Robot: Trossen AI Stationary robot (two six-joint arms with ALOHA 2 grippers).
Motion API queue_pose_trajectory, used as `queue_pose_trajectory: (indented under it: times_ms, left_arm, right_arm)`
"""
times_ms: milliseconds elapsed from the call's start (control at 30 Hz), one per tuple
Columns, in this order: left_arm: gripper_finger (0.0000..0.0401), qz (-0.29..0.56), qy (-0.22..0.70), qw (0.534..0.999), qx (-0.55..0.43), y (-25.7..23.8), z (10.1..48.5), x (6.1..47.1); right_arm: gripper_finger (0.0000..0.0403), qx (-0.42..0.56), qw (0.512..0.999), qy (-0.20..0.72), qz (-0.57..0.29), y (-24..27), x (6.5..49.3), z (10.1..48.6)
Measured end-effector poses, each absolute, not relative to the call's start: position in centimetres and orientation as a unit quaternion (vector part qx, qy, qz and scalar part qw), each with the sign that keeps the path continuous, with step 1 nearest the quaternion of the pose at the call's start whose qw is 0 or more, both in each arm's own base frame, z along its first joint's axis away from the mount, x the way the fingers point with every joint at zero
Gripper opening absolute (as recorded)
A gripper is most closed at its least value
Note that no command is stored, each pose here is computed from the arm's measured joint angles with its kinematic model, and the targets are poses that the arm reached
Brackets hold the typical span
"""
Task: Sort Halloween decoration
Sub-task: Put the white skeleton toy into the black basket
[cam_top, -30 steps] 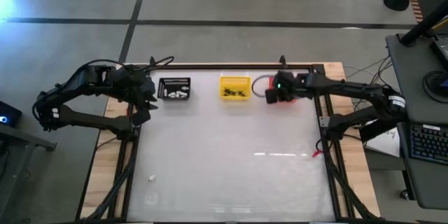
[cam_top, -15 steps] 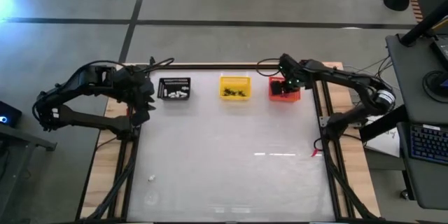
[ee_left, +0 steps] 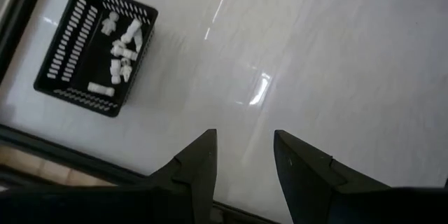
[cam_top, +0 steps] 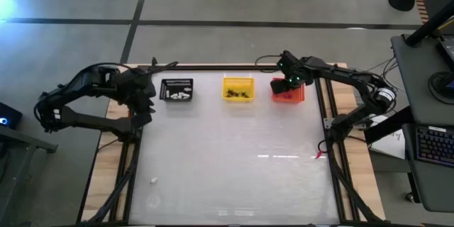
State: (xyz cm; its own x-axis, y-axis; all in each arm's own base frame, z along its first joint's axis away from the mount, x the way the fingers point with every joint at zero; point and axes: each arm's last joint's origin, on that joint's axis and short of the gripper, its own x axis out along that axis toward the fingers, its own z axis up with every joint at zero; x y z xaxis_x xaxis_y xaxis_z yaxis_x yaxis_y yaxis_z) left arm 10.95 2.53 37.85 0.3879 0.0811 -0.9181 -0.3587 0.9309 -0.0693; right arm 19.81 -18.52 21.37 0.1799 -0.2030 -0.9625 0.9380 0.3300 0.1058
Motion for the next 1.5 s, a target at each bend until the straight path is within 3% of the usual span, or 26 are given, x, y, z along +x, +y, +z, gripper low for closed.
queue_pose_trajectory:
  times_ms: [333, 833, 1100, 1500]
  left_arm:
    - [0.0125, 0.143, 0.556, 0.795, -0.196, 2.5, 37.0, 11.7]
    - [0.0137, 0.099, 0.599, 0.703, -0.370, -0.2, 30.5, 10.6]
    - [0.0135, 0.041, 0.632, 0.687, -0.355, -3.8, 27.6, 11.9]
    - [0.0131, 0.089, 0.666, 0.679, -0.295, -10.6, 25.1, 11.2]
  right_arm:
    - [0.0127, 0.327, 0.729, 0.428, -0.422, -20.1, 21.4, 26.3]
    - [0.0144, 0.249, 0.775, 0.385, -0.436, -21.1, 22.1, 31.7]
    - [0.0145, 0.252, 0.770, 0.392, -0.435, -20.9, 22.0, 32.3]
    - [0.0147, 0.306, 0.748, 0.410, -0.422, -19.9, 21.7, 32.5]
